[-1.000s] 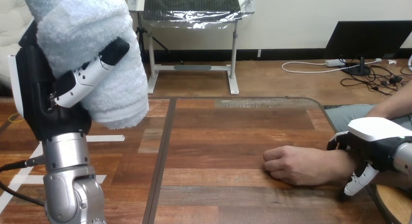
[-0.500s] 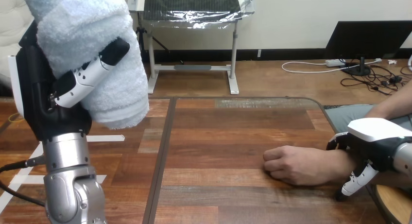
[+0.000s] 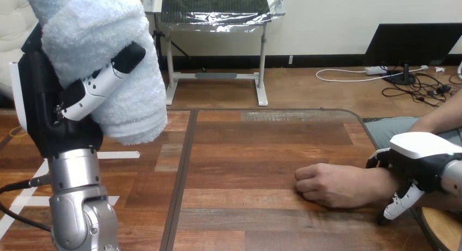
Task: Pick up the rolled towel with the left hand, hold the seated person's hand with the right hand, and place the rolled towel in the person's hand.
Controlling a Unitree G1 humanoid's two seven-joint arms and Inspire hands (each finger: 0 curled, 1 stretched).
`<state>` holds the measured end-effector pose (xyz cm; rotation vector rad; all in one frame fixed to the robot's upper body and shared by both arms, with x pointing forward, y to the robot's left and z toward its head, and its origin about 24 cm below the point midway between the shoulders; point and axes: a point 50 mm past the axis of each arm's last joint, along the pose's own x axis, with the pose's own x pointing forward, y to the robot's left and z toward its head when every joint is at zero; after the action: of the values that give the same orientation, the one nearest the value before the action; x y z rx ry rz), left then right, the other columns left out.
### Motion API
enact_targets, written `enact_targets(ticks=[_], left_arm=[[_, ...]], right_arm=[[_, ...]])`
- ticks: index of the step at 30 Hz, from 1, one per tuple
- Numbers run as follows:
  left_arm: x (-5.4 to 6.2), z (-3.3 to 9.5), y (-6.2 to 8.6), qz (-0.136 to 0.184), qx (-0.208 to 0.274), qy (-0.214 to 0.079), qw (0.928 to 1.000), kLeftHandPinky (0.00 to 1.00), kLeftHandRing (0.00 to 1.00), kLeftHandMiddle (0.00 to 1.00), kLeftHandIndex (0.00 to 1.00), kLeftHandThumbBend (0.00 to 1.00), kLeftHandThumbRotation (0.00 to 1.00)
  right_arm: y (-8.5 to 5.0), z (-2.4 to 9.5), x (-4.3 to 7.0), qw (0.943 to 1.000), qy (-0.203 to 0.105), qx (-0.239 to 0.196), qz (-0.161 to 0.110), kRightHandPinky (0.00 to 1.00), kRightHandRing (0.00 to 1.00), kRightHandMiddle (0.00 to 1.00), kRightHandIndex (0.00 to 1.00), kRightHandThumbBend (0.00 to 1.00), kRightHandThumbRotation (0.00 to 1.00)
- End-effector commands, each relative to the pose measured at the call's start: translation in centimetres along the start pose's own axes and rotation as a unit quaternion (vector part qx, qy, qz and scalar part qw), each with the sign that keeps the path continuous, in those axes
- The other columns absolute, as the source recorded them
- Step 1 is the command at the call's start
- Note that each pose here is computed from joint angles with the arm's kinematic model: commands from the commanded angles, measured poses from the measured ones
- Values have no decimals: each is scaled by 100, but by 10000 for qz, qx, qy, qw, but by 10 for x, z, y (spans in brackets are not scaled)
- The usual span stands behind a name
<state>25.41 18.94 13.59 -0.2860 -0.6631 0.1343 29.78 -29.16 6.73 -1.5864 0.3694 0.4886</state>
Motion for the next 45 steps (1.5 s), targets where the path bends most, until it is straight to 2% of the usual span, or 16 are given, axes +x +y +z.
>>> enact_targets(ticks=[1, 20, 45], left_arm=[[13, 15, -11, -229, -115, -462, 9986, 22, 28, 34, 39, 54, 0], [13, 16, -11, -224, -108, -478, 9985, 21, 27, 33, 38, 54, 0], [13, 16, -11, -247, -63, -493, 9985, 21, 27, 33, 38, 52, 0]], right_arm=[[-18, -10, -5, 9996, 175, -2, -239, 62, 78, 82, 82, 100, 29], [-18, -8, -5, 9996, 197, -23, -219, 61, 78, 82, 82, 100, 25], [-18, -8, -5, 9996, 188, -19, -204, 59, 78, 82, 83, 100, 26]])
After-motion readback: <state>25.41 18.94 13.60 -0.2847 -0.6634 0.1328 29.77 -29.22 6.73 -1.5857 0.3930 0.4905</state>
